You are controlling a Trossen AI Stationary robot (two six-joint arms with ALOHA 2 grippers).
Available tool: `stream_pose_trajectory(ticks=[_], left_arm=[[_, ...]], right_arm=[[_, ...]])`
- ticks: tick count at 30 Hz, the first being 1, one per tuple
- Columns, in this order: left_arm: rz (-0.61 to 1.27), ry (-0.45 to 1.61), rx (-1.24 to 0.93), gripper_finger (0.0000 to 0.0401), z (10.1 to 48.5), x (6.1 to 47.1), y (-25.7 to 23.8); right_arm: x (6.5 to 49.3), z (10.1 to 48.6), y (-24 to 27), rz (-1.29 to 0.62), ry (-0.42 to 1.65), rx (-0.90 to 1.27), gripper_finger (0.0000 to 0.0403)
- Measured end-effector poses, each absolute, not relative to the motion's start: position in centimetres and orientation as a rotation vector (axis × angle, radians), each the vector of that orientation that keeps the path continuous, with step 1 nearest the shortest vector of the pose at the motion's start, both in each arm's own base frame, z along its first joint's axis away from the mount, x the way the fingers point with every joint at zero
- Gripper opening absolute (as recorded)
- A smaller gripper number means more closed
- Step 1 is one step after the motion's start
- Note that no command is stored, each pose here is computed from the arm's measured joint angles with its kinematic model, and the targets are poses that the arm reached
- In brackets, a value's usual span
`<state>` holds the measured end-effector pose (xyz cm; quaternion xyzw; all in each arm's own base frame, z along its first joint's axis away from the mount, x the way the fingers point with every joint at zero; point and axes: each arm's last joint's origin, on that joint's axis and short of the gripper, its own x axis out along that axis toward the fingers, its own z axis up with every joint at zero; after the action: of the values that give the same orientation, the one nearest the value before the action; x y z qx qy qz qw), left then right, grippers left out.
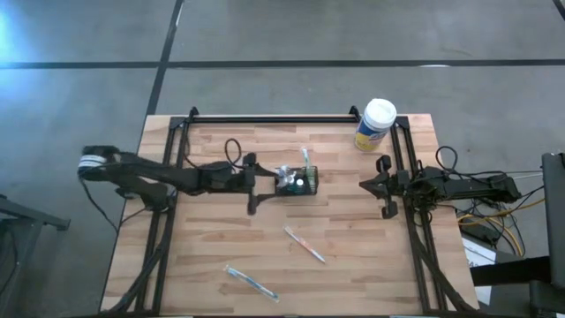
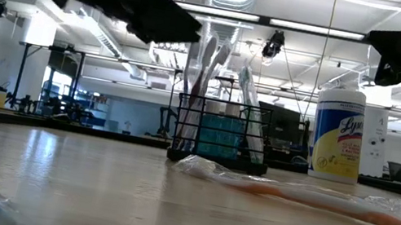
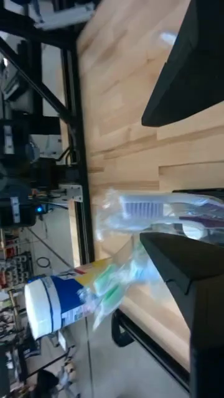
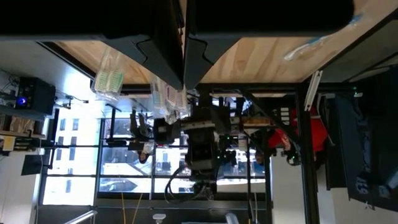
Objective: Pick & Place toothbrushing station
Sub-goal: Put the orange toothbrush into the wire organizer
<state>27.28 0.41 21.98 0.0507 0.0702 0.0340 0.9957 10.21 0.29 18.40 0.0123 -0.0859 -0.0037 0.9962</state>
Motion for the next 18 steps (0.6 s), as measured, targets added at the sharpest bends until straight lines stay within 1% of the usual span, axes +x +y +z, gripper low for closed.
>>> stream_pose_trajectory(ticks=[7,9,11,14,16,18], left_arm=[[0.039,0.158,0.073,0.0291,26.0,22.5,0.3],[0.045,0.156,0.058,0.0285,26.8,20.9,0.2],[0.061,0.155,0.054,0.0271,27.0,19.4,0.3],[0.082,0.131,0.03,0.0228,26.2,17.3,0.3],[0.087,0.112,0.001,0.0185,24.9,16.2,0.3],[0.097,0.096,-0.03,0.0134,23.5,15.3,0.3]], right_arm=[[10.3,18.3,0.3,-0.007,-0.162,0.024,0.0008],[10.3,18.3,0.3,-0.008,-0.159,0.024,0.0008],[10.3,18.3,0.3,-0.008,-0.16,0.023,0.0008],[10.3,18.3,0.3,-0.008,-0.162,0.024,0.0008],[10.3,18.3,0.3,-0.008,-0.162,0.024,0.0008],[10.3,18.3,0.3,-0.008,-0.162,0.024,0.0008]])
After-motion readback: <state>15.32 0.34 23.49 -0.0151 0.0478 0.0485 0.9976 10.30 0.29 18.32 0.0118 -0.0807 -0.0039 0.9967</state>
